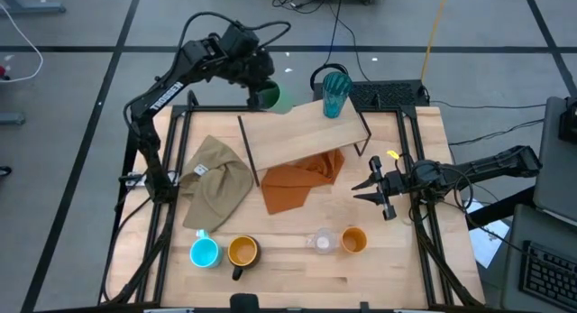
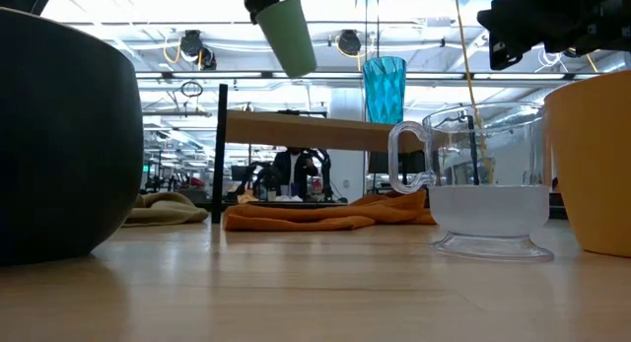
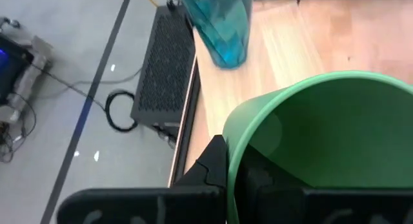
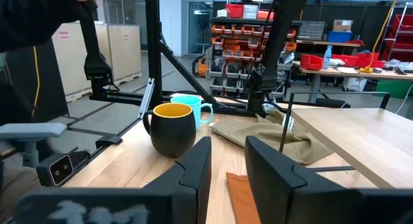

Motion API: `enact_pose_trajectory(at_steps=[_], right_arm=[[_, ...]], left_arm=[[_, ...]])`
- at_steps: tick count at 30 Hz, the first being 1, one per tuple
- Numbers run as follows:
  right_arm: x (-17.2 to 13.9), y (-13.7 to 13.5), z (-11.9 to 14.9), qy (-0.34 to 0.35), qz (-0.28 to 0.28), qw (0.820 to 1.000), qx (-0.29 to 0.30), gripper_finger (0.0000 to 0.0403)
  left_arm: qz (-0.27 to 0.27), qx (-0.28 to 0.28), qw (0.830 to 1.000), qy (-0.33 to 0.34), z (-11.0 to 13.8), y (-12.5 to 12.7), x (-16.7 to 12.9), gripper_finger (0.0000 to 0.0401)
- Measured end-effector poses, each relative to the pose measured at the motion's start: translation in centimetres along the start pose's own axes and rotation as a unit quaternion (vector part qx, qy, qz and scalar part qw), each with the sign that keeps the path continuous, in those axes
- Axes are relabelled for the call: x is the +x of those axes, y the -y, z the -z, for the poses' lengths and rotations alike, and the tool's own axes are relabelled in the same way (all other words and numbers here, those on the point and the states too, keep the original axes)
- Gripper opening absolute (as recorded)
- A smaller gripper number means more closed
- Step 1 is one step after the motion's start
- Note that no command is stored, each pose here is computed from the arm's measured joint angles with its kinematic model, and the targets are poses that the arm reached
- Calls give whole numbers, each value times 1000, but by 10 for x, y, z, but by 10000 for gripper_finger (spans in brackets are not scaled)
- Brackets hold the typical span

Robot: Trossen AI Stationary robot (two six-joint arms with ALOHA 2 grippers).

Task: Stack small to large cups/mugs on shelf
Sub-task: Put the green cup on the shelf

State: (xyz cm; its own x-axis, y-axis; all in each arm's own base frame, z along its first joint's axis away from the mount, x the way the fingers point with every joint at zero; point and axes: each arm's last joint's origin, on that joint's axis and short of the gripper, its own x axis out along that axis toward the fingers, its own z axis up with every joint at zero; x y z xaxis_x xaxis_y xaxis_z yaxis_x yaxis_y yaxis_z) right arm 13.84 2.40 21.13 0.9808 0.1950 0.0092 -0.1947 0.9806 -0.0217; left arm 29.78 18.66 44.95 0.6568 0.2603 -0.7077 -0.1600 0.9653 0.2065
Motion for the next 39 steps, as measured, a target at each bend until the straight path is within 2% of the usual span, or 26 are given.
enact_pose_trajectory(at_steps=[7,13,17,28,35,39], right_arm=[[0,0,1,-4,0,1000,-6,86],[0,0,2,-10,0,1000,-6,86],[0,0,2,-10,0,1000,-6,86],[0,0,2,-10,0,1000,-12,86],[0,0,2,-10,0,1000,-12,86],[0,0,2,-10,0,1000,-10,86]], left_arm=[[4,3,1000,-10,-1,2,9,4],[25,-3,997,-73,7,1,40,4],[29,15,996,-86,7,4,52,4],[38,29,996,-71,6,1,51,4],[53,8,994,-95,10,7,52,4],[57,16,994,-93,8,11,52,4]])
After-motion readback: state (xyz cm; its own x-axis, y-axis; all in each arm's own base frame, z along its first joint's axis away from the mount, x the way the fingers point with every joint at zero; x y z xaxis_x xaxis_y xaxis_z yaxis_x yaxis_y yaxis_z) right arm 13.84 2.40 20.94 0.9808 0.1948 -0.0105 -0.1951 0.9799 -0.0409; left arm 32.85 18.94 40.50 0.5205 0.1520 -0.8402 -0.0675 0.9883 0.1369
